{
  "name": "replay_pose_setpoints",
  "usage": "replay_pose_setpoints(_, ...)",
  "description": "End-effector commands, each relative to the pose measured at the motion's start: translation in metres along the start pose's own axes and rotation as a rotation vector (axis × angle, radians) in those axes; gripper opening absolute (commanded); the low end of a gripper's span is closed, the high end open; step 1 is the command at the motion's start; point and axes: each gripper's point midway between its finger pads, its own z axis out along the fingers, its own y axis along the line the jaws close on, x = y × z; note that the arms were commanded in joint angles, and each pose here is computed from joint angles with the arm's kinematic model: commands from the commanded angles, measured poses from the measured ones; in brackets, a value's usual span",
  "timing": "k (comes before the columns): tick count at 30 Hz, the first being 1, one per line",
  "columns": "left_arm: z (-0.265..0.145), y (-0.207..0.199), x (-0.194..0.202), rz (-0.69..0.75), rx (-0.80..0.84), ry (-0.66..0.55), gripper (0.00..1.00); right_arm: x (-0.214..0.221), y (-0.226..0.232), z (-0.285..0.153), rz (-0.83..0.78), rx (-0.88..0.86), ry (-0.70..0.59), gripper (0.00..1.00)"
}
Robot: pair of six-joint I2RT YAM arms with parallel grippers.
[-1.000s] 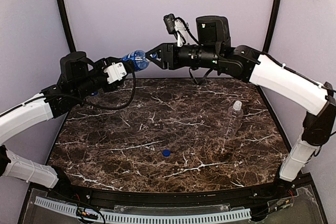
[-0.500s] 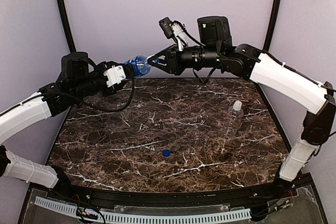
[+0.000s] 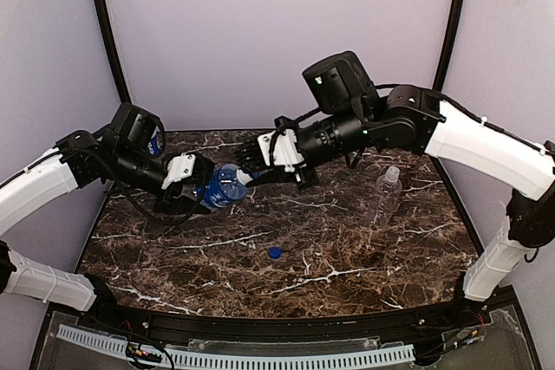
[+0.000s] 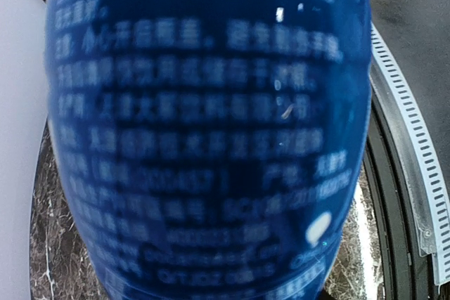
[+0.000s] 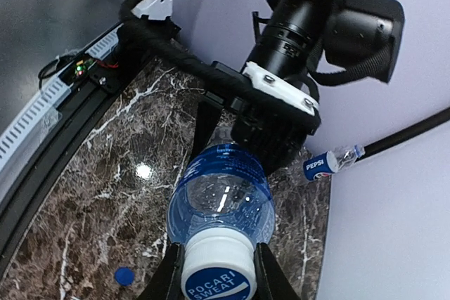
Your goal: Unscrew the bottle caps
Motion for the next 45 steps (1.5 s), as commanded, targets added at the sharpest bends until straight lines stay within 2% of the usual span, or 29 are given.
replay_pose_setpoints(1, -0.009, -0.018, -0.05, 0.081, 0.106, -0.198, 0.38, 0.018, 0.046, 0.026, -0.383, -0.112, 0.115, 0.0)
replay_pose_setpoints(6, -0.008, -0.019, -0.05, 0.078, 0.112, -0.2, 0.38, 0.036, 0.042, 0.032, -0.481, -0.098, 0.228, 0.0)
replay_pose_setpoints(9, -0.008, -0.016, -0.05, 0.079, 0.095, -0.198, 0.38, 0.035, 0.037, 0.033, -0.479, -0.074, 0.236, 0.0)
replay_pose_setpoints(10, -0.007, -0.016, -0.049, 0.075, 0.092, -0.195, 0.38, 0.033, 0.034, 0.031, -0.478, -0.055, 0.232, 0.04)
replay_pose_setpoints(12, -0.008, -0.015, -0.049, 0.077, 0.081, -0.194, 0.38, 0.028, 0.028, 0.03, -0.478, -0.006, 0.218, 0.2)
replay_pose_setpoints(14, -0.008, -0.013, -0.047, 0.078, 0.065, -0.188, 0.38, 0.024, 0.024, 0.027, -0.471, 0.04, 0.197, 0.48)
replay_pose_setpoints(15, -0.008, -0.013, -0.047, 0.077, 0.062, -0.185, 0.38, 0.021, 0.02, 0.025, -0.452, 0.068, 0.185, 0.57)
replay_pose_setpoints(17, -0.006, -0.012, -0.042, 0.075, 0.048, -0.17, 0.38, 0.01, 0.011, 0.016, -0.401, 0.13, 0.151, 0.66)
replay_pose_setpoints(18, -0.005, -0.009, -0.04, 0.079, 0.029, -0.16, 0.38, 0.002, 0.005, 0.009, -0.369, 0.167, 0.123, 0.75)
replay_pose_setpoints(19, -0.003, -0.008, -0.036, 0.072, 0.022, -0.15, 0.38, -0.005, -0.002, 0.002, -0.32, 0.207, 0.089, 0.94)
replay_pose_setpoints(20, -0.003, -0.001, -0.035, 0.079, -0.018, -0.14, 0.38, -0.013, -0.009, -0.007, -0.267, 0.24, 0.045, 0.98)
replay_pose_setpoints(24, -0.002, 0.034, -0.033, 0.064, -0.197, -0.117, 0.4, -0.033, -0.027, -0.041, -0.017, 0.286, -0.116, 0.99)
replay_pose_setpoints(31, -0.016, 0.094, -0.029, 0.037, -0.535, -0.091, 0.4, -0.035, -0.074, -0.065, 0.508, 0.359, -0.24, 0.98)
replay_pose_setpoints(35, -0.027, 0.122, -0.027, 0.045, -0.704, -0.067, 0.4, 0.009, -0.114, -0.06, 0.929, 0.505, -0.177, 0.81)
replay_pose_setpoints(38, -0.029, 0.128, -0.021, 0.075, -0.754, -0.026, 0.4, 0.018, -0.123, -0.058, 1.06, 0.528, -0.161, 0.78)
replay_pose_setpoints(45, -0.027, 0.126, -0.021, 0.09, -0.749, -0.023, 0.41, 0.022, -0.136, -0.061, 1.159, 0.562, -0.18, 0.73)
